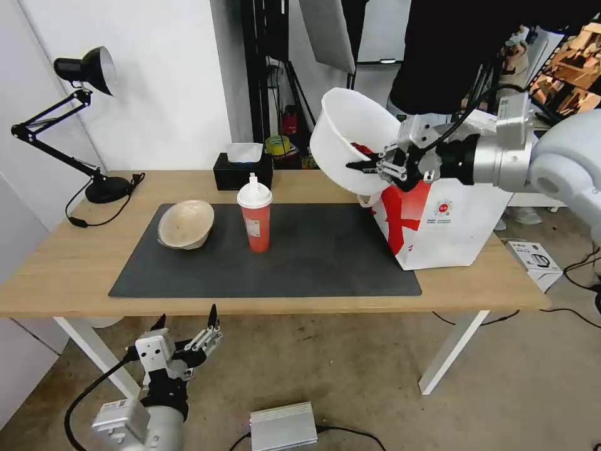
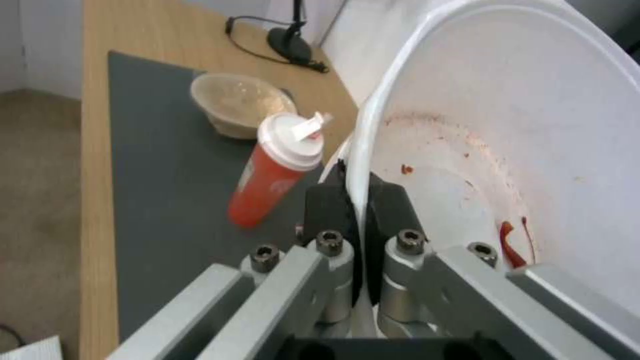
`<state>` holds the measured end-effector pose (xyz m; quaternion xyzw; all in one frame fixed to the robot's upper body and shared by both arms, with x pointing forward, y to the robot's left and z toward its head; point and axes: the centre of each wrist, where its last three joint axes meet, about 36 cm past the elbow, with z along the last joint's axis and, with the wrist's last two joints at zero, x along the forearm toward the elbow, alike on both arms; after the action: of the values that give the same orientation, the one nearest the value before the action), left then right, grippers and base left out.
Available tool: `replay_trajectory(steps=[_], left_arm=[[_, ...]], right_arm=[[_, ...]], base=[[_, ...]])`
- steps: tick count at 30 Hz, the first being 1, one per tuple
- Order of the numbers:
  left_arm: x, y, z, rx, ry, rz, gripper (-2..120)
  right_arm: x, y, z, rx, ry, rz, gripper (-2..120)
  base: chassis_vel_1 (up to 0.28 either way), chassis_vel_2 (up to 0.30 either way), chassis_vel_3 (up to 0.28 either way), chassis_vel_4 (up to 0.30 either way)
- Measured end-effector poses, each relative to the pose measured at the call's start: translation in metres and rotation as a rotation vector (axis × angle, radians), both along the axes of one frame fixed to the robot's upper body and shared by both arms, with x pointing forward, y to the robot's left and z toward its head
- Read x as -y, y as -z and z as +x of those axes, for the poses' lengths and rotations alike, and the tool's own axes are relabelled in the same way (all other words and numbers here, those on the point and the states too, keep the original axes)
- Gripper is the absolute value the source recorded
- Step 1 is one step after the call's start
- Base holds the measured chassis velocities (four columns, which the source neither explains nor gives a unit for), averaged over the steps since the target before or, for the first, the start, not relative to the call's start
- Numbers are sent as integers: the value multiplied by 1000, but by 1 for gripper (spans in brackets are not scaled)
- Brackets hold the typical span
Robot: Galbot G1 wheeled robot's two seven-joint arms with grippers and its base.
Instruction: Pick up the trash from the table and place it into the takeout bag.
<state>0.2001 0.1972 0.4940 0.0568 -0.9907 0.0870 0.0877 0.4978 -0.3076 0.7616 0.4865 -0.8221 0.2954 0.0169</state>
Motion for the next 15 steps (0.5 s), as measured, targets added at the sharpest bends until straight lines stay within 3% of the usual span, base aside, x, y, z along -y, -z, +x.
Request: replay_trajectory(steps=[15], left_arm=[[1,0,0,10,2,-10,100]], right_arm=[[13,-6,17,-11,57,50,0]], base=[[0,0,0,0]])
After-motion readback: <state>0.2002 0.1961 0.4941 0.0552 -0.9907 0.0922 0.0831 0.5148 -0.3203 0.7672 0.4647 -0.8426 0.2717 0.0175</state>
